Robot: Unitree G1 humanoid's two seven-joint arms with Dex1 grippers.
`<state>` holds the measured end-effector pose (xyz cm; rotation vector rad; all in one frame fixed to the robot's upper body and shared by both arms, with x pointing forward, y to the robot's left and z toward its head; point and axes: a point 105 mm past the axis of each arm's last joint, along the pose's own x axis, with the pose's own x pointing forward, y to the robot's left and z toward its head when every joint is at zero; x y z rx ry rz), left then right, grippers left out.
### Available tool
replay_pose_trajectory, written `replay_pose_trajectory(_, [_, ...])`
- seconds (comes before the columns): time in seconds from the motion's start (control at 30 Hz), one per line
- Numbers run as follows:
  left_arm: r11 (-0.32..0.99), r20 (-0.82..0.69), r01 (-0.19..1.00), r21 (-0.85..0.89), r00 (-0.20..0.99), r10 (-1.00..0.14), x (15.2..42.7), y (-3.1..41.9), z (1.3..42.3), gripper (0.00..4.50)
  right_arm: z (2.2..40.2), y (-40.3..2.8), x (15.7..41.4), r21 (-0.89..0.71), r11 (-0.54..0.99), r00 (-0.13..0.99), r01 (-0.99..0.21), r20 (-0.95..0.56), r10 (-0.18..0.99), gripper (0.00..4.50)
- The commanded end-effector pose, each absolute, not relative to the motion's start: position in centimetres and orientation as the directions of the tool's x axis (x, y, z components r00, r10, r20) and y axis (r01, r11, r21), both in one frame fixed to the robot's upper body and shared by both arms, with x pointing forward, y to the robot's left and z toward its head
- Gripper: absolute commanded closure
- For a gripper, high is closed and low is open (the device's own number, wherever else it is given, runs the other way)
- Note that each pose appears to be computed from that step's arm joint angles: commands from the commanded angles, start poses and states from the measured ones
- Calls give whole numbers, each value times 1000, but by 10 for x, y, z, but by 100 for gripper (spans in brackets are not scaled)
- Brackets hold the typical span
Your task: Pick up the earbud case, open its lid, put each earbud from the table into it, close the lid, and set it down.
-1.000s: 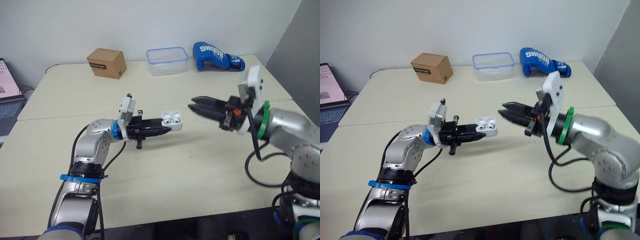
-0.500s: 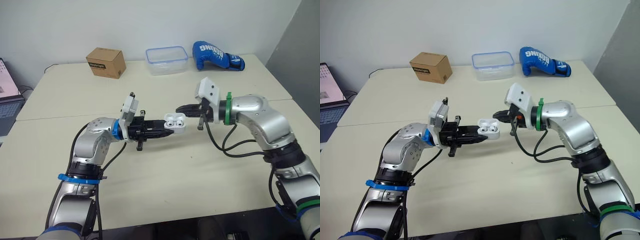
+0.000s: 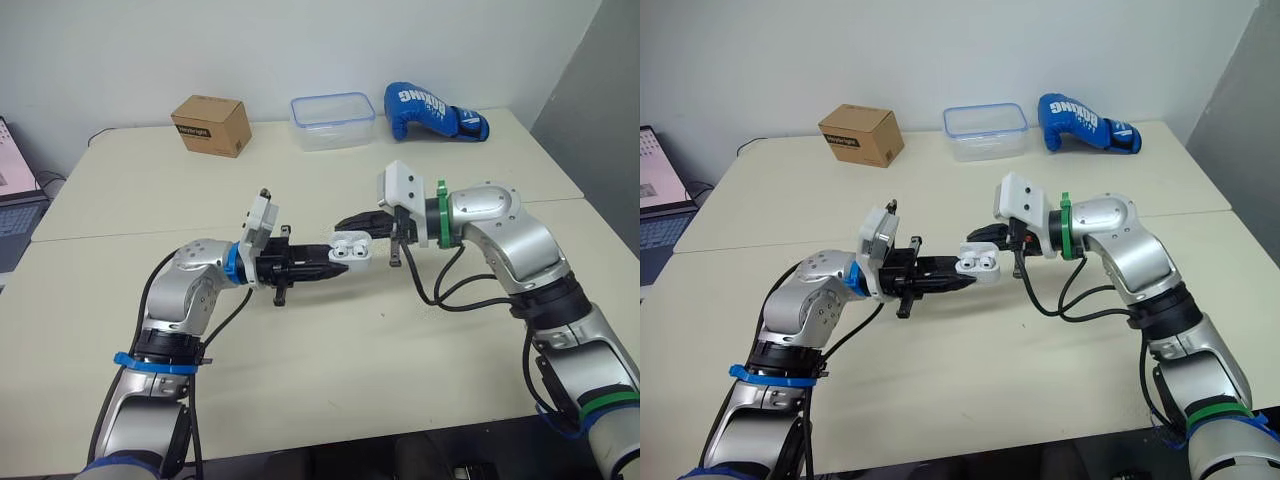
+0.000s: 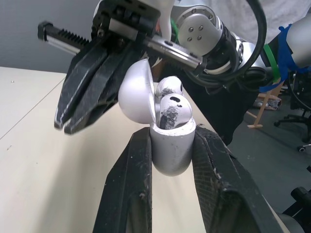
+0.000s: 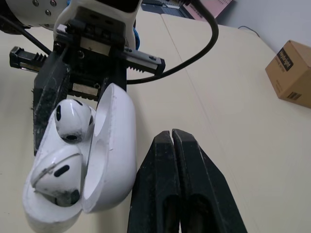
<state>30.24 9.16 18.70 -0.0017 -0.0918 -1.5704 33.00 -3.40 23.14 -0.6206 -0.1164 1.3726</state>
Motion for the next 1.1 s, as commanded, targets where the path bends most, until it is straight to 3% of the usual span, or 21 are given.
replay_pose_trajectory(0.03, [-7,57,996,94,-13,-998,300,93,193,372,255,-33,321,-545,53,206,-837,-223,953,445])
replay_pose_trajectory(1.1, [70,135,997,41,64,-989,315,99,203,372,228,-41,298,-537,-69,146,-841,-348,926,445])
